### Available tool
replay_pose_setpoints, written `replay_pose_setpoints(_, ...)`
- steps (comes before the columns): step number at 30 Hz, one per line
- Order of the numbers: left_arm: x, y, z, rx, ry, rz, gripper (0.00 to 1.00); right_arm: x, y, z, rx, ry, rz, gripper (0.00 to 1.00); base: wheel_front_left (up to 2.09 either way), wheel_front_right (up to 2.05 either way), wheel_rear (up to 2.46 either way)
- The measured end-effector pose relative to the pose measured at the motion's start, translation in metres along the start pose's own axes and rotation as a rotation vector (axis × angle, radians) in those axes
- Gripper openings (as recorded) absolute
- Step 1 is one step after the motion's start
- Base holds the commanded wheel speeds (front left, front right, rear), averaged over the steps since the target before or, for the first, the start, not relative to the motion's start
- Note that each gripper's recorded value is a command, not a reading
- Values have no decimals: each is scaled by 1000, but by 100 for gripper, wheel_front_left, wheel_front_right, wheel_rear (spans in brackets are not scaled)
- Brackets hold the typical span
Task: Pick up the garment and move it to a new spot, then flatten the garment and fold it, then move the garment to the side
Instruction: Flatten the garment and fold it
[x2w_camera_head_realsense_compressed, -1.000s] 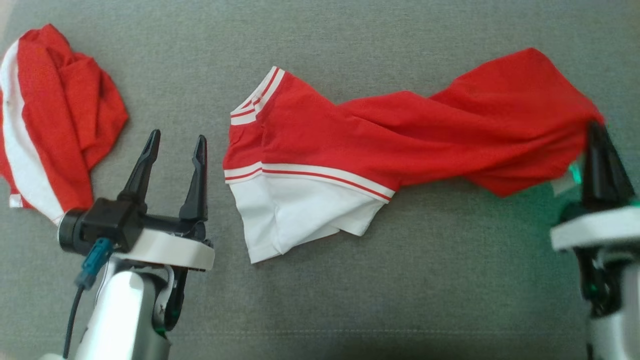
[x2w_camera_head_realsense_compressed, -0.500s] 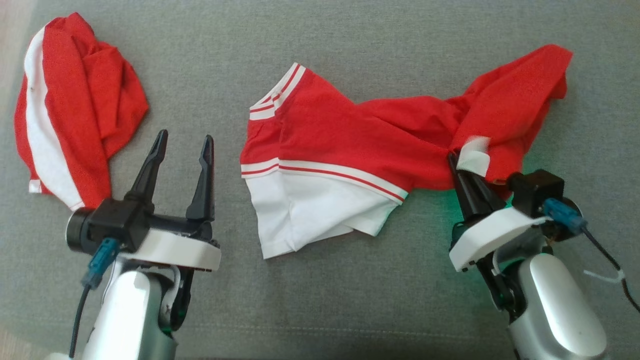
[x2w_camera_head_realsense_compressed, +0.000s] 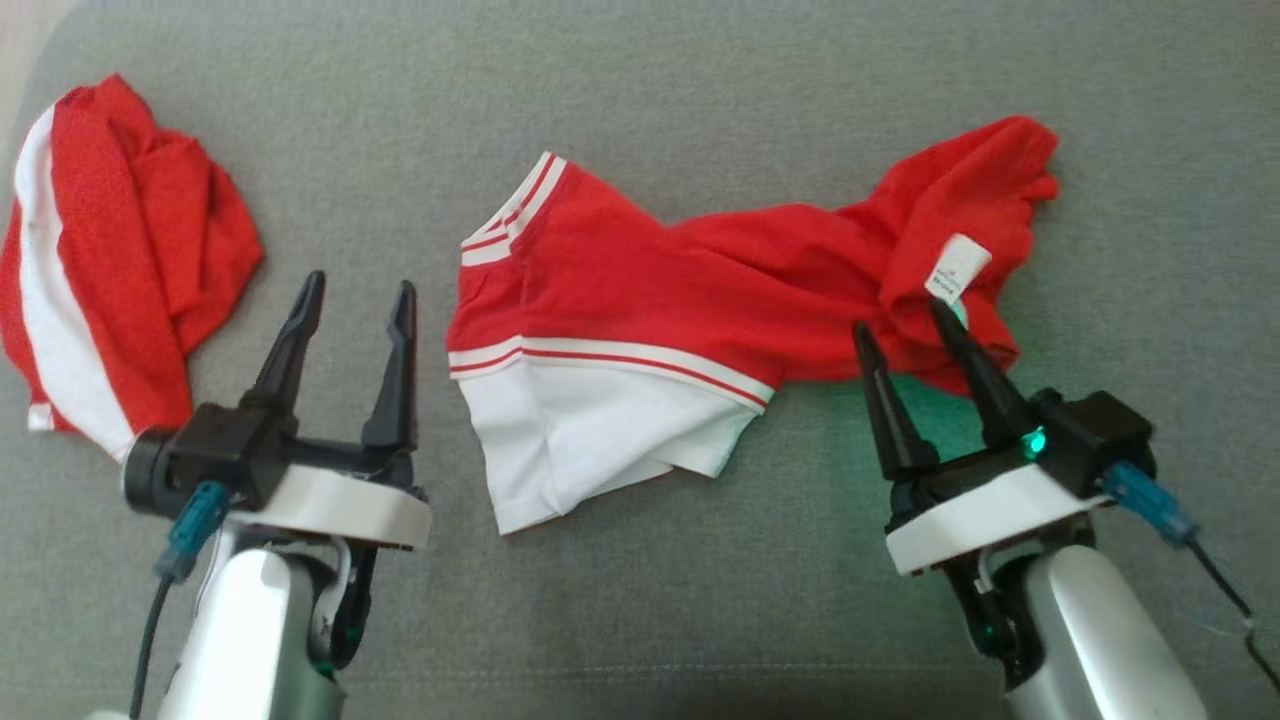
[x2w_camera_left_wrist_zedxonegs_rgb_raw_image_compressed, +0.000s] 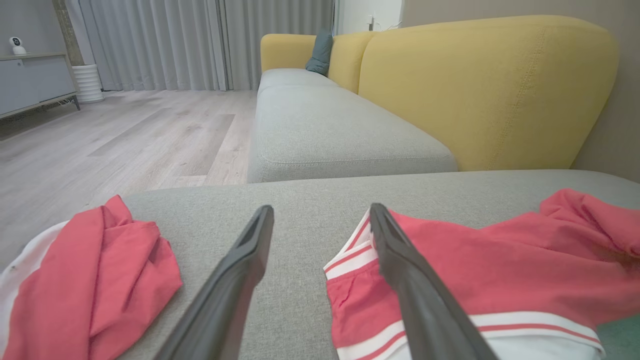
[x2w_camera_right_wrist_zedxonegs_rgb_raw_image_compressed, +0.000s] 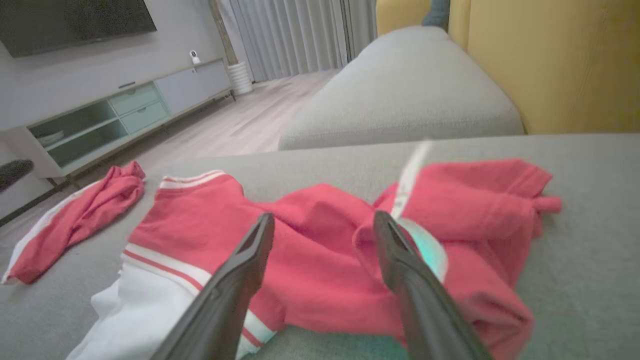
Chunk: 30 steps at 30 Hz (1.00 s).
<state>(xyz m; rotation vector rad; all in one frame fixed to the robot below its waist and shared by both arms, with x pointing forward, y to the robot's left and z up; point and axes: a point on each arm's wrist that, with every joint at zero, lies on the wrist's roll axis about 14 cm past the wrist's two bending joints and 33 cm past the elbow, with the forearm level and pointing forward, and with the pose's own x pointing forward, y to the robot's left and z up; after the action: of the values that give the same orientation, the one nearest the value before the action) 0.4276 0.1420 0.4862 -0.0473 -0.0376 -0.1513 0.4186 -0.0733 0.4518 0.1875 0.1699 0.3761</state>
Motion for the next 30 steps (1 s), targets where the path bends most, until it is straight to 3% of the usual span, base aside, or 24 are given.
replay_pose_setpoints(7,-8,-4,-1,-3,8,-2,100,-19,-32,44,-44,-132,-109,100,0,0,0)
replay_pose_setpoints(14,-10,-10,5,-5,-7,-16,100,-53,-79,48,-69,-121,-268,100,0,0,0)
replay_pose_setpoints(30,-19,-10,-1,-3,14,-12,100,-61,-79,46,-67,-103,-278,100,0,0,0)
